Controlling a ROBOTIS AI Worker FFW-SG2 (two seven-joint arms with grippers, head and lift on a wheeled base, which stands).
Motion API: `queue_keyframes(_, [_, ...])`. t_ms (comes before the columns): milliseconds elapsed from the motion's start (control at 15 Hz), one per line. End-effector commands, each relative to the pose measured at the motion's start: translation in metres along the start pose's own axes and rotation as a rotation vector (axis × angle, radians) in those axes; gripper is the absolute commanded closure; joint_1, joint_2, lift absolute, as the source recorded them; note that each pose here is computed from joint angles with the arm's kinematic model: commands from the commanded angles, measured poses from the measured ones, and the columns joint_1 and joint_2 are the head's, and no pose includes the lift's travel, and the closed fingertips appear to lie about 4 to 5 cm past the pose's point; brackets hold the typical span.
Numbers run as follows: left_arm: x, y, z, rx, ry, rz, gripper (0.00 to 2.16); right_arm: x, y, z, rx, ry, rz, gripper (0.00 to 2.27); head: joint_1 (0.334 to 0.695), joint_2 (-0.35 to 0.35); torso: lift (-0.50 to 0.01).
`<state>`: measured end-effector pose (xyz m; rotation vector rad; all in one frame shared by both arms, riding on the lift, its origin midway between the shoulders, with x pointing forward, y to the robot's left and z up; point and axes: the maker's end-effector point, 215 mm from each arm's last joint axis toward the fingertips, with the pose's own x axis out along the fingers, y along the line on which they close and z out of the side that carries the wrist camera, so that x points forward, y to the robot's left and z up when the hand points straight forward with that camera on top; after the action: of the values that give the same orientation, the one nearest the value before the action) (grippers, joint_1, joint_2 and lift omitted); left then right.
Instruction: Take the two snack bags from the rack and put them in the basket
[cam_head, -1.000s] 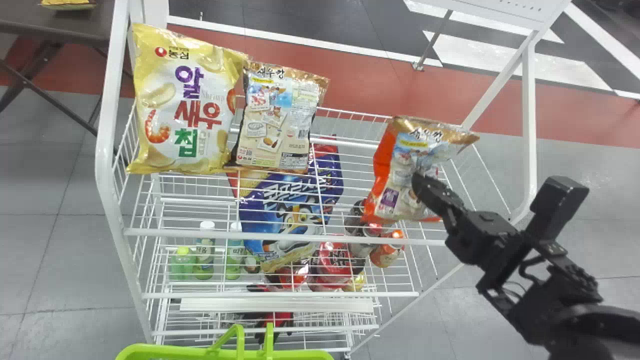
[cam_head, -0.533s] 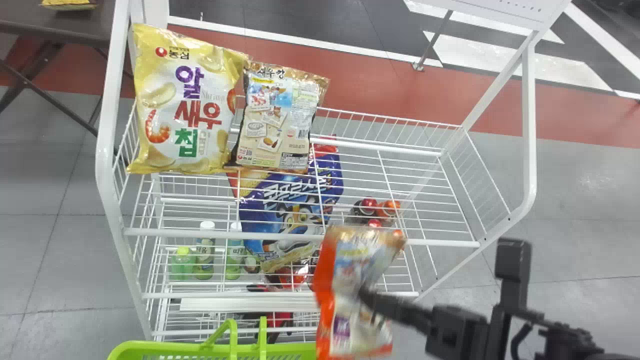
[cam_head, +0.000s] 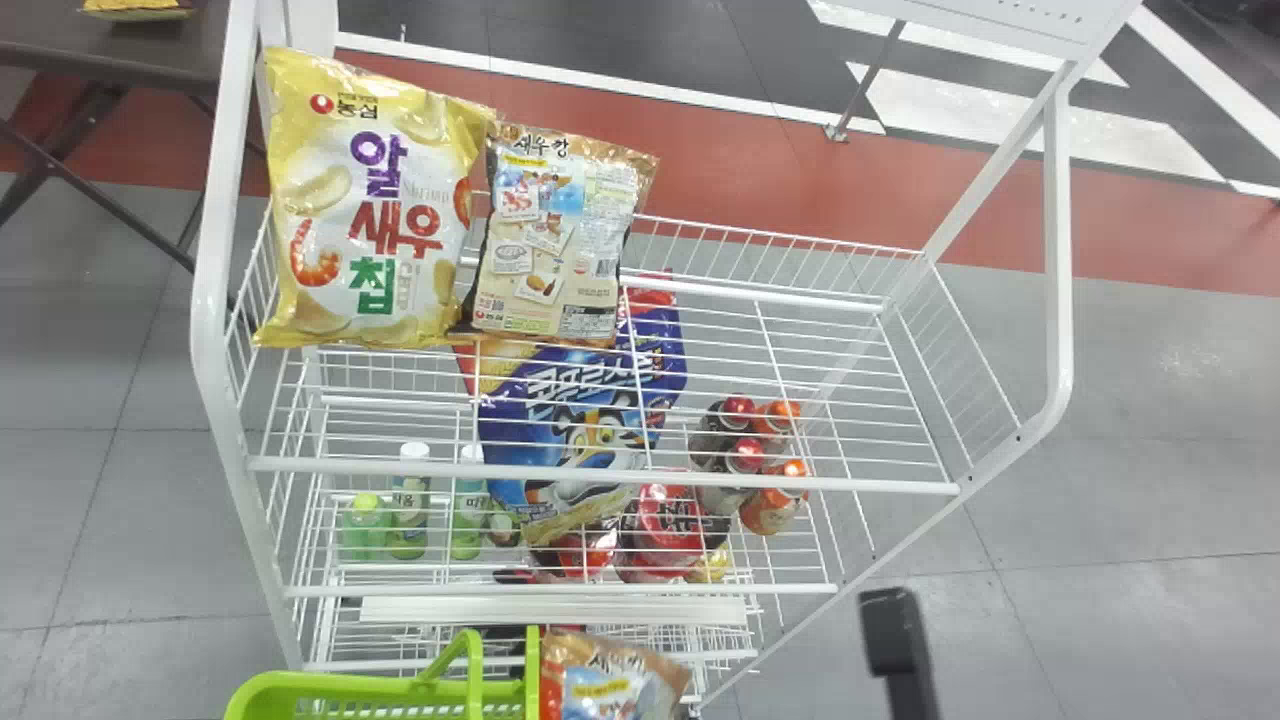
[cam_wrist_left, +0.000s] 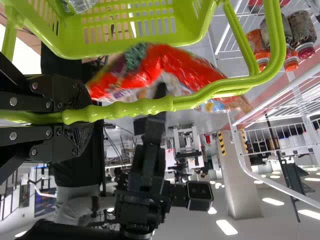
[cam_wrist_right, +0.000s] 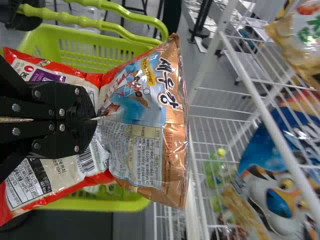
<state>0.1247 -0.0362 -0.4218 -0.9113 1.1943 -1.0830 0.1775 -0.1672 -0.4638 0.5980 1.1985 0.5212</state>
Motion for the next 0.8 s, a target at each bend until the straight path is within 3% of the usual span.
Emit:
queue_keyframes(0, [0.003,-0.004,0.0,0.002,0.001,-0.008,1.52,0.029,0.011,-0.038,0.019,0.108,0.031,2.24,0.695,-0.35,-0.01])
queue_keyframes(267, [0.004,-0.006,-0.003,0.002,0.005,-0.007,1.52,0.068,-0.011,-0.057,-0.024,0.148,-0.048,2.24,0.695,-0.35,-0.01])
queue_keyframes(333, [0.004,-0.006,-0.003,0.003,0.004,-0.007,1.52,0.073,-0.021,-0.053,-0.038,0.136,-0.072,2.09,0.695,-0.35,-0.01])
queue_keyframes(400, [0.004,-0.006,-0.004,0.002,0.006,-0.007,1.52,0.077,-0.029,-0.043,-0.047,0.103,-0.082,1.62,0.695,-0.35,-0.01])
queue_keyframes(467, [0.005,-0.007,-0.005,0.001,0.008,-0.009,1.52,0.077,-0.038,-0.029,-0.066,0.05,-0.088,0.64,0.695,-0.35,-0.01])
queue_keyframes(533, [0.006,-0.008,-0.006,0.0,0.01,-0.01,1.52,0.074,-0.043,-0.022,-0.067,0.023,-0.09,0.0,0.695,-0.35,-0.01])
queue_keyframes(733, [0.006,-0.008,-0.009,-0.004,0.012,-0.013,1.52,0.053,-0.058,-0.01,-0.055,-0.026,-0.114,0.04,0.695,-0.35,-0.01])
